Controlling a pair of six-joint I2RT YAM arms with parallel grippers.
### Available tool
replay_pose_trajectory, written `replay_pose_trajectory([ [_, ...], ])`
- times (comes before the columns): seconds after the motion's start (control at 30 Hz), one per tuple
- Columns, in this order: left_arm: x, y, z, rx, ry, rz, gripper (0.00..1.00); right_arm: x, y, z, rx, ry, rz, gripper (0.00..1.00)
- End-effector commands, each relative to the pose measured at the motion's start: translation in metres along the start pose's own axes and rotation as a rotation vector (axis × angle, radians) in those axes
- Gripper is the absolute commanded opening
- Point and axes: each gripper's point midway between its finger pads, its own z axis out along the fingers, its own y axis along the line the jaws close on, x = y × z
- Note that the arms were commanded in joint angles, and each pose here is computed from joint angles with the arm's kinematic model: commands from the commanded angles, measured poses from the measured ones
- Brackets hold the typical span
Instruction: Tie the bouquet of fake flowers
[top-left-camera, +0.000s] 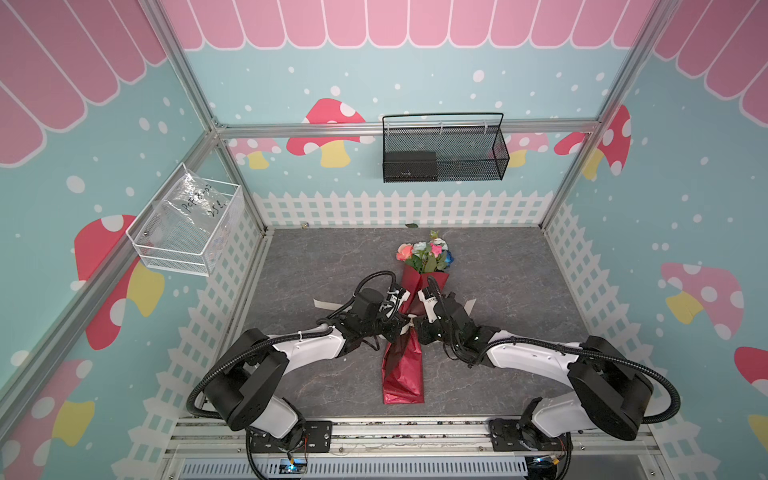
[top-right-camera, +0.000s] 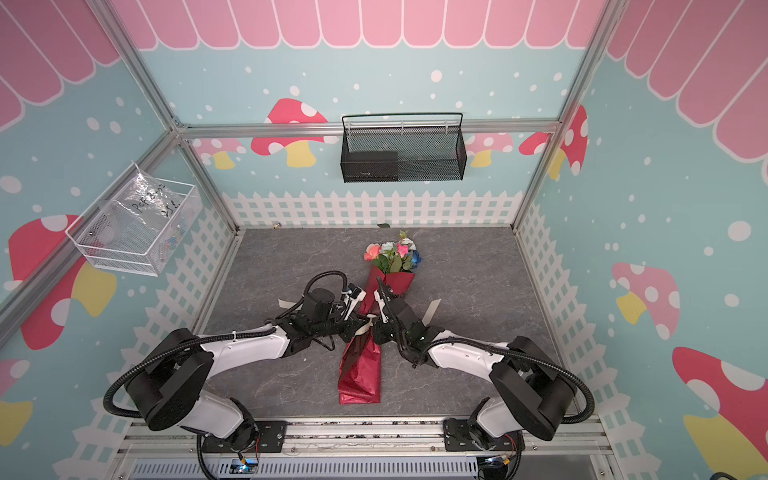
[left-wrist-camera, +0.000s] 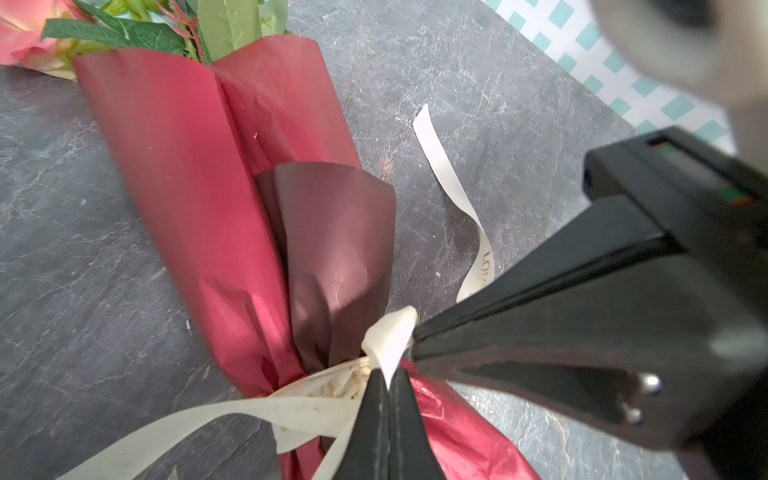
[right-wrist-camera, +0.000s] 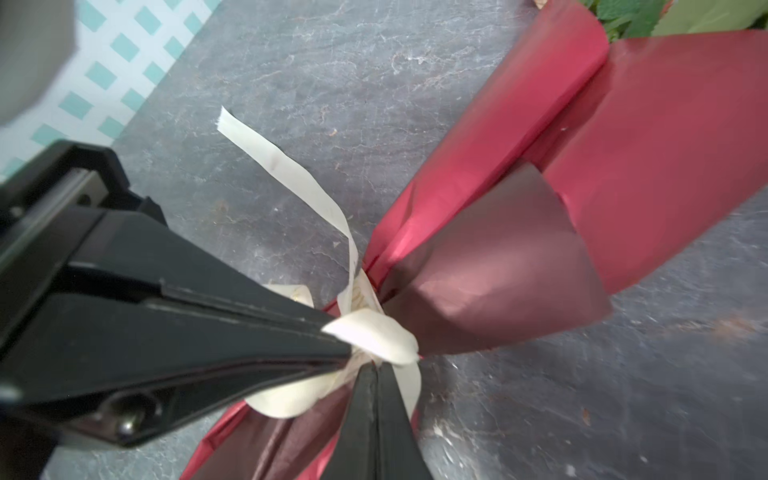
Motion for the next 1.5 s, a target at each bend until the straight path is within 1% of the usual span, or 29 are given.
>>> replay_pose_trajectory([
  [0.0, -0.002, -0.002, 0.003, 0.002, -0.020, -0.015, 0.02, -0.003, 0.005, 0.005, -0.046, -0.034, 0.040, 0.00],
  [0.23, -0.001, -0.002, 0.003, 0.009, -0.020, -0.039, 0.02, 0.001, 0.004, 0.013, -0.070, -0.074, 0.088, 0.00],
  [0.43, 0.001, -0.005, 0.002, 0.017, -0.018, -0.061, 0.02, -0.003, 0.005, 0.019, -0.100, -0.137, 0.110, 0.00],
  [0.7, 0.003, -0.013, 0.002, 0.057, -0.035, -0.104, 0.02, -0.019, 0.004, 0.025, -0.112, -0.252, 0.100, 0.00],
  [0.9, 0.002, -0.016, 0.005, 0.085, -0.052, -0.169, 0.03, -0.021, 0.010, 0.017, -0.202, -0.376, 0.077, 0.00],
  [0.97, 0.000, -0.017, 0.007, 0.099, -0.064, -0.196, 0.06, -0.016, 0.009, 0.018, -0.209, -0.388, 0.077, 0.00],
  [1.07, 0.004, -0.015, 0.011, 0.092, -0.045, -0.238, 0.12, -0.008, 0.005, 0.021, -0.223, -0.399, 0.089, 0.00],
  [1.2, 0.010, 0.003, 0.010, -0.018, -0.026, -0.297, 0.23, -0.005, 0.008, 0.024, -0.262, -0.418, 0.106, 0.00],
  [1.23, 0.009, 0.006, 0.008, -0.034, -0.036, -0.304, 0.26, -0.007, 0.010, 0.023, -0.271, -0.428, 0.109, 0.00],
  [1.27, 0.005, 0.006, 0.004, -0.042, -0.053, -0.306, 0.28, 0.000, 0.006, 0.029, -0.264, -0.407, 0.113, 0.00],
  [1.37, -0.010, 0.007, -0.008, -0.066, -0.110, -0.307, 0.36, 0.002, 0.007, 0.033, -0.269, -0.407, 0.109, 0.00],
  [1.47, -0.022, 0.008, -0.022, -0.096, -0.156, -0.297, 0.38, 0.002, 0.007, 0.037, -0.271, -0.408, 0.109, 0.00],
])
